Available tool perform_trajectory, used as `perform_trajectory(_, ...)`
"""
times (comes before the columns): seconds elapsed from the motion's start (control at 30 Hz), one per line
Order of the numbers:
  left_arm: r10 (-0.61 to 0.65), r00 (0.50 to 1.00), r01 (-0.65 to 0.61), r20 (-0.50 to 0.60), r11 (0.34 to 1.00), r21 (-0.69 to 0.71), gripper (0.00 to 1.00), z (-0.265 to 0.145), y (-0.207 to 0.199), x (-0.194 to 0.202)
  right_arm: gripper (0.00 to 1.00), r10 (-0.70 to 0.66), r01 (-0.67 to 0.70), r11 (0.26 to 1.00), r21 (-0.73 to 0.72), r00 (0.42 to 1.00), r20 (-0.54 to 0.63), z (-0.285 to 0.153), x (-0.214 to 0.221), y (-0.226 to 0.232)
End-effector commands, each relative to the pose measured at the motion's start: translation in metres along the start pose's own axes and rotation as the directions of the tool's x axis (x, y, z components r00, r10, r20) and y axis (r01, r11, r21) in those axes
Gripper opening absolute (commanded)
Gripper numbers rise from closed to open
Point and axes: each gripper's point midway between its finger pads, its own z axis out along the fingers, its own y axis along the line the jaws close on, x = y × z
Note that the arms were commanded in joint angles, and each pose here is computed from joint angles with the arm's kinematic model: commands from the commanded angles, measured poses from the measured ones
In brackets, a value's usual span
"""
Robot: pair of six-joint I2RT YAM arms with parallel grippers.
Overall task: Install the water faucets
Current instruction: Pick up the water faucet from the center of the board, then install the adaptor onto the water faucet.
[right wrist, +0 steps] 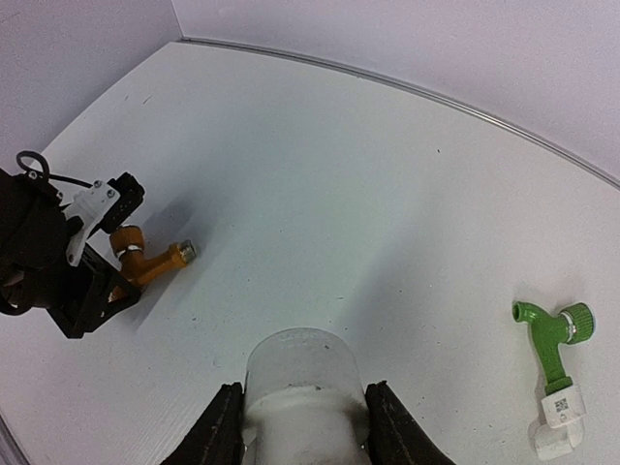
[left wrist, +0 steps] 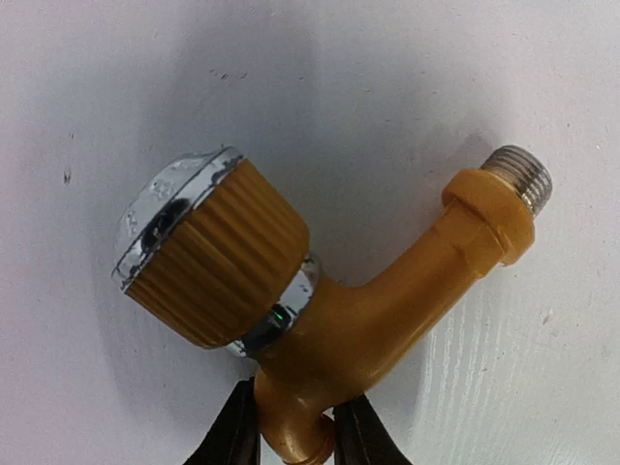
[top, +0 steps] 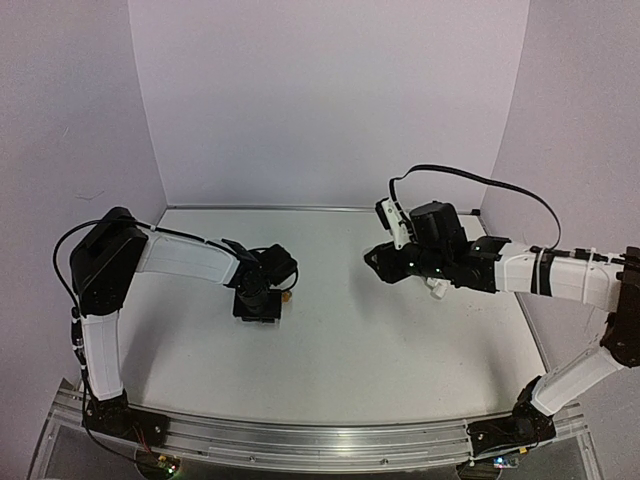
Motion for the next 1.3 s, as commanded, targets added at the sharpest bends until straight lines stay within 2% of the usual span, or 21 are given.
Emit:
perform_trajectory(0.0,0.08,0.994,-0.076,0.074,0.996,-0.055,0.07,-0.009,0.01,-0.018,0.0,-0.077,0.074,0.996,0.048,0.995,0.062,0.0,-0.026,-0.005)
perform_trajectory(0.07,0.111,0.989,-0.108,0.097,0.993,-0.044,0.01,-0.019,0.008,-0.025,0.0,-0.105,0.101,0.993,0.054,0.992,0.071,0.0,-0.03,-0.009)
perform_trajectory(0.17,0.151,0.977,-0.154,0.15,0.988,0.011,0.0,-0.041,0.0,-0.038,0.0,-0.197,0.196,0.98,0.015,0.976,0.091,0.0,-0.042,-0.008)
perform_trajectory(0.27,0.192,0.954,-0.22,0.231,0.97,0.103,0.0,-0.07,-0.015,-0.053,0.0,-0.399,0.41,0.91,-0.063,0.907,0.133,-0.004,-0.049,0.009)
perform_trajectory(0.33,0.222,0.932,-0.287,0.286,0.936,0.206,0.0,-0.097,-0.033,-0.06,0.0,-0.545,0.576,0.804,-0.145,0.813,0.206,-0.013,-0.049,0.03)
perform_trajectory(0.4,0.238,0.917,-0.336,0.321,0.894,0.296,0.0,-0.119,-0.049,-0.064,0.0,-0.651,0.72,0.661,-0.209,0.69,0.317,-0.027,-0.048,0.053)
perform_trajectory(0.43,0.247,0.913,-0.358,0.324,0.868,0.345,0.0,-0.128,-0.056,-0.064,0.0,-0.7,0.79,0.578,-0.204,0.609,0.374,-0.034,-0.05,0.061)
perform_trajectory(0.53,0.258,0.917,-0.383,0.303,0.781,0.494,0.0,-0.149,-0.072,-0.06,0.0,-0.791,0.901,0.395,-0.177,0.432,0.434,-0.036,-0.054,0.071)
perform_trajectory(0.57,0.253,0.923,-0.376,0.29,0.751,0.543,0.0,-0.156,-0.075,-0.059,0.0,-0.814,0.924,0.341,-0.175,0.383,0.436,-0.034,-0.056,0.073)
perform_trajectory(0.63,0.247,0.931,-0.363,0.267,0.692,0.624,0.0,-0.17,-0.076,-0.055,0.0,-0.841,0.945,0.27,-0.183,0.324,0.434,-0.028,-0.061,0.075)
perform_trajectory(0.9,0.26,0.936,-0.341,0.237,0.504,0.793,0.0,-0.197,-0.05,-0.046,0.0,-0.861,0.991,0.081,-0.107,0.123,0.494,-0.017,-0.1,0.089)
perform_trajectory(1.03,0.277,0.921,-0.375,0.273,0.443,0.815,0.0,-0.209,-0.045,-0.042,0.0,-0.875,0.996,0.023,-0.089,0.063,0.479,-0.007,-0.109,0.095)
perform_trajectory(1.27,0.312,0.89,-0.44,0.333,0.395,0.807,0.0,-0.206,-0.032,-0.036,0.0,-0.9,0.99,-0.099,-0.099,-0.047,0.433,0.011,-0.098,0.122)
